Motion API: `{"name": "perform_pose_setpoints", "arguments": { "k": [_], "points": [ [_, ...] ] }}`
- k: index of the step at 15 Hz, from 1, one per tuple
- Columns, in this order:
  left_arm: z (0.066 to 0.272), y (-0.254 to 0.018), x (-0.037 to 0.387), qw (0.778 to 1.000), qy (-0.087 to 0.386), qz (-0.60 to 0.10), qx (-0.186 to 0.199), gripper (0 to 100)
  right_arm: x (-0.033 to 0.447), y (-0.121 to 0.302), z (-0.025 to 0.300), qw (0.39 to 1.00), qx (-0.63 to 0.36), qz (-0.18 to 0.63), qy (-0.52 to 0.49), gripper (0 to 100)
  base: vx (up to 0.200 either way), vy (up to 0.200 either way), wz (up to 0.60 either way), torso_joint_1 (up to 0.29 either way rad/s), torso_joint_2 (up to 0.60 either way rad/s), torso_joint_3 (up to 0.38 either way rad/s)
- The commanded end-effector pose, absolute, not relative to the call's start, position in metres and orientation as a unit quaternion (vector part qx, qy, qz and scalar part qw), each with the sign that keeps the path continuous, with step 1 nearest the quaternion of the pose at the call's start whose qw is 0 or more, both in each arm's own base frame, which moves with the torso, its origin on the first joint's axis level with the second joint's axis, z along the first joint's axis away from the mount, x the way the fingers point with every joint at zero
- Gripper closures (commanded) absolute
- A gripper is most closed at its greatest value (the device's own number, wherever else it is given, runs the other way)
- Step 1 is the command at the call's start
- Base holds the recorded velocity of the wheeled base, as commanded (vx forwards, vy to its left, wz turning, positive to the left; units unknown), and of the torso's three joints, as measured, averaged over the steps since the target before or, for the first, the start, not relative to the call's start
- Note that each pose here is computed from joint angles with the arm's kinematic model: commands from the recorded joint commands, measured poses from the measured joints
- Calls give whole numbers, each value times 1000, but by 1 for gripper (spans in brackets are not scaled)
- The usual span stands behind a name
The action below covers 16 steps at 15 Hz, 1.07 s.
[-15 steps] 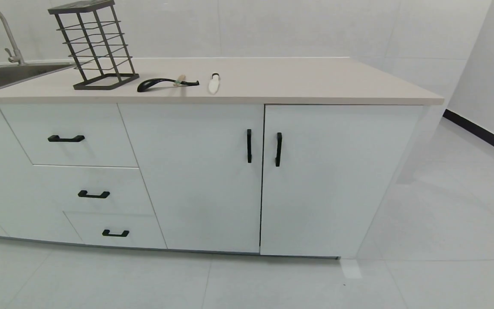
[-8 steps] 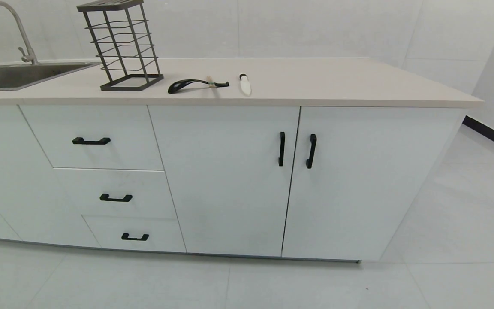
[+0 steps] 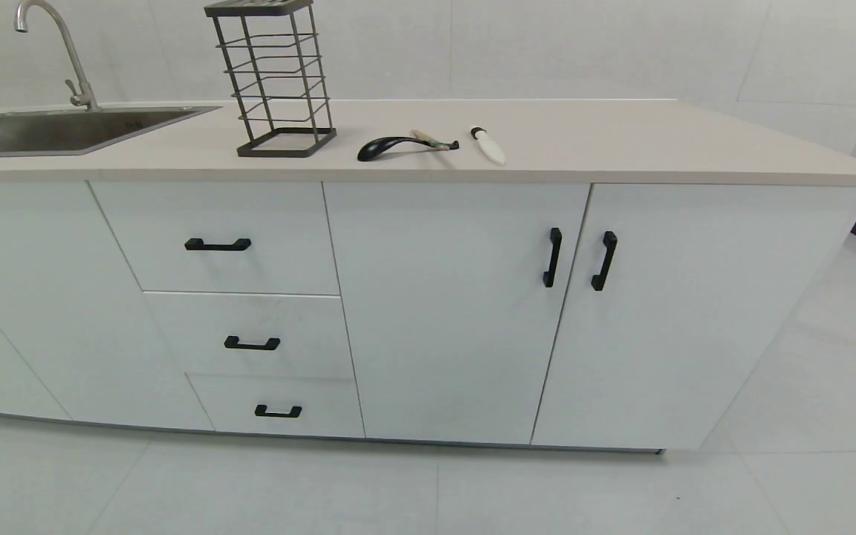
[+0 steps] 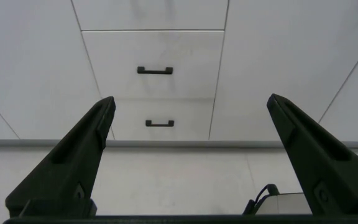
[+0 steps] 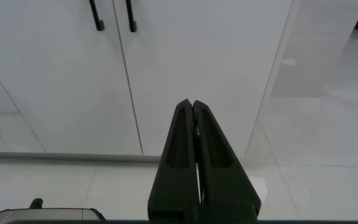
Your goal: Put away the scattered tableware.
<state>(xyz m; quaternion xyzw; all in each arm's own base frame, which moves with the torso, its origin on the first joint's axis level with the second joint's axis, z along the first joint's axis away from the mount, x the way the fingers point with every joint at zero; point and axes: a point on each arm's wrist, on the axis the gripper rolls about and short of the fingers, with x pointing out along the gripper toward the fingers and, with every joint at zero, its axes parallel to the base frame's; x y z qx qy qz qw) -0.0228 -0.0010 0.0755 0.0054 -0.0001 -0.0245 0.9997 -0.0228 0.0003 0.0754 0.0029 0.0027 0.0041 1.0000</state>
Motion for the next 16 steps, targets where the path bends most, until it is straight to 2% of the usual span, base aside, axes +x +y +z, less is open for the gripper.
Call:
{"name": "perform_pose_setpoints", "arguments": {
  "k": [1, 3, 9, 12, 15, 16],
  "points": [
    [75, -1, -23, 1000, 0, -25, 6, 0, -23, 0, 75, 1000, 2, 5, 4, 100, 0, 200, 0, 2, 2, 2],
    [75, -1, -23, 1000, 0, -25, 6, 0, -23, 0, 75, 1000, 2, 5, 4, 100, 0, 200, 0, 0, 5, 0],
    [75, -1, -23, 1000, 0, -25, 6, 0, -23, 0, 76, 1000, 2, 5, 3, 100, 200, 200, 0, 1, 2, 2],
    [75, -1, -23, 1000, 0, -24, 6, 0, -23, 0, 76, 1000, 1, 4, 3, 100, 0, 0, 0, 0, 0, 0],
    [75, -1, -23, 1000, 0, -21, 7, 0, -23, 0, 76, 1000, 0, 4, 3, 100, 0, -200, 600, 4, -1, 1],
    [75, -1, -23, 1000, 0, -21, 7, 0, -23, 0, 75, 1000, 1, 4, 2, 100, 0, -200, 0, 7, 2, -2]
  ]
}}
